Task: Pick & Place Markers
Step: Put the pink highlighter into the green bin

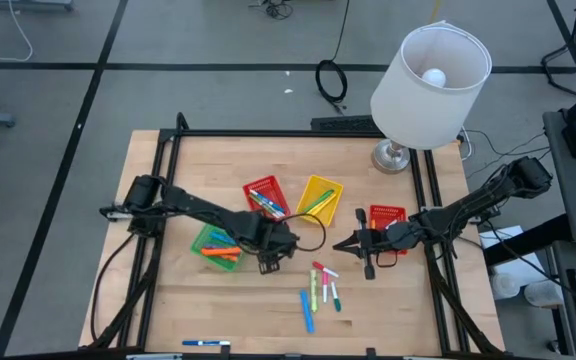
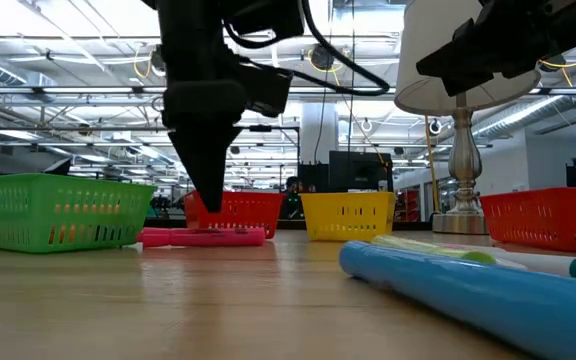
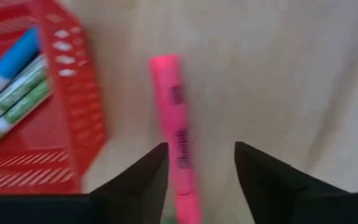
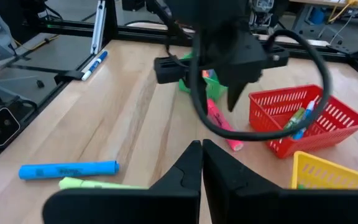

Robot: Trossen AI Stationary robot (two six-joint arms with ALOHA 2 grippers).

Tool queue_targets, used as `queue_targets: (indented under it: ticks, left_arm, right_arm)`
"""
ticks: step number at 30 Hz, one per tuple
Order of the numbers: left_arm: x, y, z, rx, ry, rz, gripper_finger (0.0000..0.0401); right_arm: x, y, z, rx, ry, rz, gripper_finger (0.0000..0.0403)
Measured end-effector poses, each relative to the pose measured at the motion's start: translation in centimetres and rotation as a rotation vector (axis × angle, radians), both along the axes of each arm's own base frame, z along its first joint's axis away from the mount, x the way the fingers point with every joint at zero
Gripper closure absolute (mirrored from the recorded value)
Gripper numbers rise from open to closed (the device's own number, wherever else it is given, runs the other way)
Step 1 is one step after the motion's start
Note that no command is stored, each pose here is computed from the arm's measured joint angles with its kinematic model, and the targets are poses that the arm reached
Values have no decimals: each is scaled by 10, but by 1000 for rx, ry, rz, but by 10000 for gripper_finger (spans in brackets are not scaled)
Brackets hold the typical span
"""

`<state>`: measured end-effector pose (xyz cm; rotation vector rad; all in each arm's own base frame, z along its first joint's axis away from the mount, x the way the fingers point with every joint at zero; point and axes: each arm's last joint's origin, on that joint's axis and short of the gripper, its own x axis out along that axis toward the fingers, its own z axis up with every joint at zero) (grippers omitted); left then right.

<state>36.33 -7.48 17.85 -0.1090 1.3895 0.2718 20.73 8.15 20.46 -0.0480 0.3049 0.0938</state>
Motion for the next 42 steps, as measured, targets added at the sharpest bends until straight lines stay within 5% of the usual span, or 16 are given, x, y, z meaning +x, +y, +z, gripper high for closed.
queue_targets:
  ticks: [7, 26, 36, 42]
  left_arm:
    - [3, 17, -6, -22, 34, 37, 170]
    - [10, 17, -40, -67, 142, -63, 182]
    - [8, 7, -41, -90, 149, -121, 342]
    - [7, 1, -42, -74, 150, -208, 347]
  right_arm:
    - [0, 0, -1, -3, 7, 1, 403]
    - [0, 0, 0, 1, 0, 1, 403]
    - [0, 0, 0, 1, 0, 1, 403]
    - [0, 0, 0, 1, 1, 1, 403]
